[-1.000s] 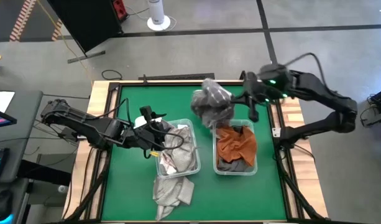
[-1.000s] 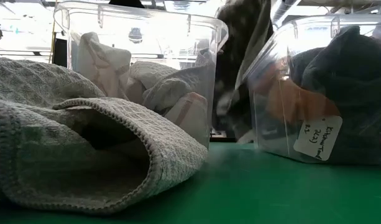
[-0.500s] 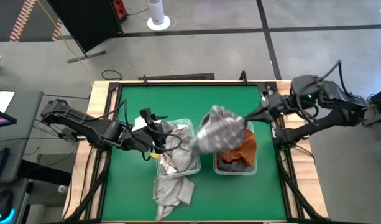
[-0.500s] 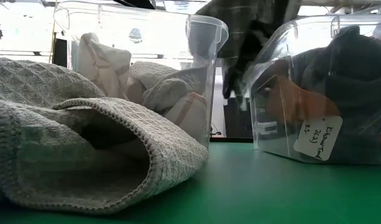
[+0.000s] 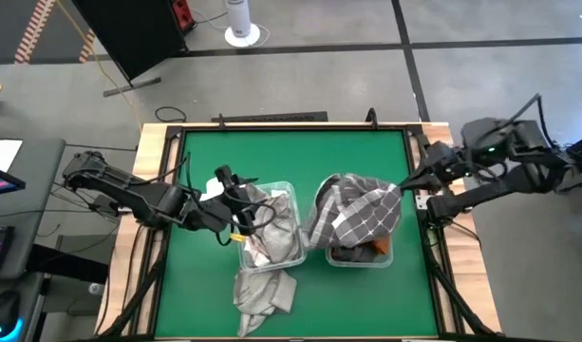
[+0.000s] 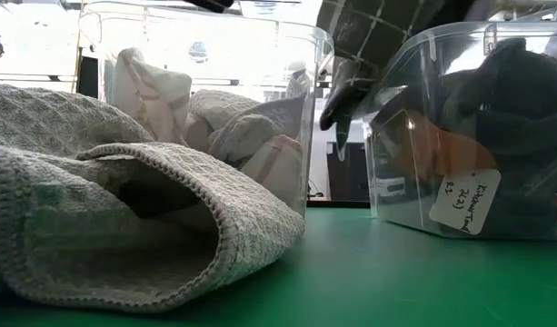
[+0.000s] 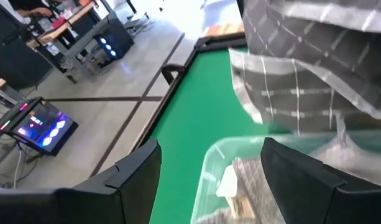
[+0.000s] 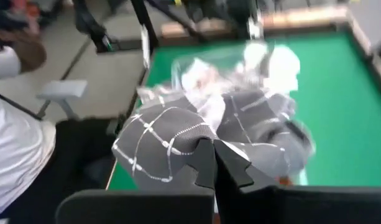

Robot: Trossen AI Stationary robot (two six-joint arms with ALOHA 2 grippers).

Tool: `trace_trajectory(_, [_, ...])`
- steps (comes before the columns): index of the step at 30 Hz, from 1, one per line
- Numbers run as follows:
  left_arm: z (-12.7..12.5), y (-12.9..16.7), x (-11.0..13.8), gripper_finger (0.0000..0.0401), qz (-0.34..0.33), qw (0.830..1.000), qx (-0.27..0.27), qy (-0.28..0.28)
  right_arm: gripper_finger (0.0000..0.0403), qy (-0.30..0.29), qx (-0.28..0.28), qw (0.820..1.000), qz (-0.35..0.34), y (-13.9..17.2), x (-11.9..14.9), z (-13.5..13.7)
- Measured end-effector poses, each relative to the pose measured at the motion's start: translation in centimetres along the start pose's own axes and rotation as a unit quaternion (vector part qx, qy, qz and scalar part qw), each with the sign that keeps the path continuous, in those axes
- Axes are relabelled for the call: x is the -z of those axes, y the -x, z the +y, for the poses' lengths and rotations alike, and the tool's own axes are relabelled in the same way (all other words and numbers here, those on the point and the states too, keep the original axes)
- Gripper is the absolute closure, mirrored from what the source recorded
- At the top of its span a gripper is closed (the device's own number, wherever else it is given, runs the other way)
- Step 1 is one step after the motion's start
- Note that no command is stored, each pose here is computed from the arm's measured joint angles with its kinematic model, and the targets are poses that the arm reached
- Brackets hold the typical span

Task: Sort microfiber towel by color & place in baskets
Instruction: Put the grey patterned microfiber towel into the right transparent bin

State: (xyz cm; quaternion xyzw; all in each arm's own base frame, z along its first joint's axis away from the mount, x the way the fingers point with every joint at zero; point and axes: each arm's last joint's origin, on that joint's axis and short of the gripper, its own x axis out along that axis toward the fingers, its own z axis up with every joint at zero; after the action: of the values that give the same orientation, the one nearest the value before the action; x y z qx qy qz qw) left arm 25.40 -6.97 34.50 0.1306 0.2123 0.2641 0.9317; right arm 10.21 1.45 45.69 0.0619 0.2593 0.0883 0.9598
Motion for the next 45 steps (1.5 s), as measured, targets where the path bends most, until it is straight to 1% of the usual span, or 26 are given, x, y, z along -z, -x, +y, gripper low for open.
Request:
trace_trajectory(3, [0.2,-0.2,-0.4,0.0136,-0.012,1.000,-0.004,0.002,0.0385,-0.033,0.008,0.998,0.048,-1.5,0.3,-0.2])
trace_trajectory(6, [0.4,-0.4,-0.7,0.0136,-0.021,1.000,-0.010,0.006,0.0385,-0.053,0.020,0.992,0.110,-3.6,0.9,-0.5])
trace_trajectory(9, [0.6,-0.6,-0.9,0.0136,-0.026,1.000,-0.014,0.012,0.0385,-0.064,0.035,0.982,0.176,-5.8,1.4,-1.0])
trace_trajectory(15, [0.7,-0.8,-0.9,0.0136,-0.027,0.999,-0.017,0.024,0.0385,-0.073,0.061,0.963,0.252,-11.1,2.4,-2.5])
trace_trajectory(17, [0.7,-0.8,-0.9,0.0136,-0.027,0.999,-0.017,0.030,0.0384,-0.071,0.087,0.955,0.276,-12.8,3.1,-3.4])
trace_trajectory(20, [0.7,-0.7,-0.9,0.0136,-0.027,0.999,-0.016,0.034,0.0374,-0.070,0.139,0.934,0.321,-15.4,4.7,-4.8])
trace_trajectory(23, [0.5,-0.5,-0.9,0.0136,-0.029,0.999,-0.012,0.033,0.0349,-0.073,0.152,0.912,0.373,-17.5,6.6,-6.0])
trace_trajectory(25, [0.4,-0.4,-0.9,0.0136,-0.029,0.999,-0.008,0.030,0.0330,-0.071,0.152,0.902,0.398,-18.5,7.5,-6.5])
trace_trajectory(27, [0.3,-0.3,-0.9,0.0136,-0.030,0.999,-0.005,0.029,0.0311,-0.067,0.150,0.895,0.414,-19.3,8.1,-6.7])
trace_trajectory(29, [0.2,-0.3,-0.9,0.0136,-0.030,0.999,-0.005,0.029,0.0291,-0.055,0.143,0.893,0.423,-20.0,8.4,-6.6])
trace_trajectory(34, [0.2,-0.3,-0.9,0.0136,-0.030,0.999,-0.005,0.029,0.0237,-0.026,0.126,0.902,0.412,-21.7,8.5,-5.8])
trace_trajectory(36, [0.2,-0.3,-0.9,0.0136,-0.030,0.999,-0.005,0.029,0.0217,-0.023,0.122,0.906,0.406,-22.6,8.6,-5.3])
trace_trajectory(38, [0.2,-0.3,-0.9,0.0136,-0.029,0.999,-0.005,0.029,0.0200,-0.022,0.119,0.905,0.407,-23.8,8.9,-4.7])
trace_trajectory(41, [0.2,-0.3,-0.9,0.0136,-0.029,0.999,-0.005,0.029,0.0182,-0.011,0.111,0.899,0.424,-25.7,9.7,-4.0])
trace_trajectory(45, [0.2,-0.3,-0.8,0.0136,-0.028,0.999,-0.005,0.032,0.0175,-0.003,0.108,0.885,0.452,-28.0,11.0,-3.9])
